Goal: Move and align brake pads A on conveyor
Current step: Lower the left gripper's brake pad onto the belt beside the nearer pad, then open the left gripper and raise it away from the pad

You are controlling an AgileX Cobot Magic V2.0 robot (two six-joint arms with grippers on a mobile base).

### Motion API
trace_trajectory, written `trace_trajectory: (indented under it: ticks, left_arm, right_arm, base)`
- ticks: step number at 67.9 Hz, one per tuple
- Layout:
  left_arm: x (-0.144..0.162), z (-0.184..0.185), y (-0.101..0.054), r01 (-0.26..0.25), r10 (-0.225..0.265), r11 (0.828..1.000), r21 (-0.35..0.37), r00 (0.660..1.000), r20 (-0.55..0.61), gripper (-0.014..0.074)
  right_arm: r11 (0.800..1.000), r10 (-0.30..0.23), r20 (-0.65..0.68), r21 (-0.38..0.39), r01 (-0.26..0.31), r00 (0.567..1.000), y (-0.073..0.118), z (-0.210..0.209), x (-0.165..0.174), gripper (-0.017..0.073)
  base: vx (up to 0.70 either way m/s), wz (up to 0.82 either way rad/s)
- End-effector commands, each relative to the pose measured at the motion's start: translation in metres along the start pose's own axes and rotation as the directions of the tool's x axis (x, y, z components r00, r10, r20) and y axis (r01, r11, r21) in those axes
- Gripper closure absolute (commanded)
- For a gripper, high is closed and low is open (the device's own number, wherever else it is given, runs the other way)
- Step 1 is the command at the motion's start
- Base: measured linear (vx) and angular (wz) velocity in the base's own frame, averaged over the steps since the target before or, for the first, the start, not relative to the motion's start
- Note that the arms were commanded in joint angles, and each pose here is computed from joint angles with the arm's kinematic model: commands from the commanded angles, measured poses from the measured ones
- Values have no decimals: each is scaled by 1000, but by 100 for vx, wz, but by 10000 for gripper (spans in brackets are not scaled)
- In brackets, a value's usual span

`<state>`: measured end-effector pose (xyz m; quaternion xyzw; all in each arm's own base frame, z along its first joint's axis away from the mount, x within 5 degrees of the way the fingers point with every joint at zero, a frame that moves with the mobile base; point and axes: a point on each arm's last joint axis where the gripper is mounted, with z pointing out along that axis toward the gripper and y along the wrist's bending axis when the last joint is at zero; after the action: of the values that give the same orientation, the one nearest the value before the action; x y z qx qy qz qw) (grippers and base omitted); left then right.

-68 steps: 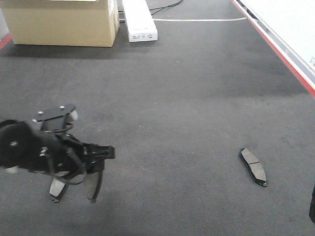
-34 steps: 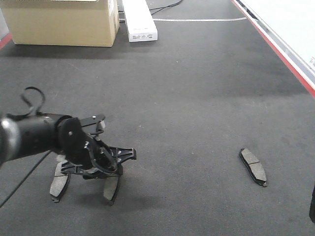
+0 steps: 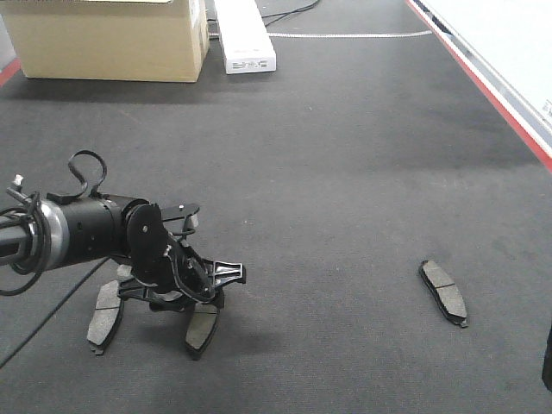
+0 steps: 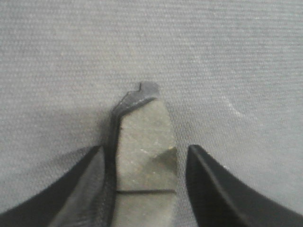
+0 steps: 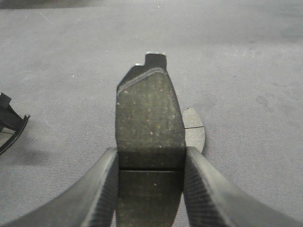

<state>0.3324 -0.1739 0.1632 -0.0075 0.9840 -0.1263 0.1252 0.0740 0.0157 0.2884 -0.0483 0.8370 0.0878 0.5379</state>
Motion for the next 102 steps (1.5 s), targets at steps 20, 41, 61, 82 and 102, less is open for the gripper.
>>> trace_trajectory:
  ticks: [20, 41, 61, 82, 102]
  left_arm:
    - [-13, -92, -13, -123, 105, 991, 45, 954, 280, 186]
    - [17, -184, -25, -265, 224, 964, 31, 868, 444, 186]
    - [64, -254, -14, -368, 274, 930, 24, 733, 622, 186]
    - [149, -265, 44, -407, 243, 913, 39, 615, 750, 186]
    - [230, -272, 100, -449, 195, 893, 33, 452, 871, 186]
  right_arm:
    - [1000, -14, 112, -14, 16, 994, 2, -4, -16, 564]
    - [1000, -14, 112, -14, 16, 994, 2, -4, -16, 564]
    - [1000, -14, 112, -14, 16, 994, 2, -4, -16, 564]
    - [1000, -14, 112, -14, 16, 994, 2, -4, -16, 564]
    - [1000, -14, 112, -14, 16, 994, 2, -4, -16, 564]
  base:
    - [0, 0]
    - [0, 0]
    - [0, 0]
    - [0, 0]
    - [0, 0]
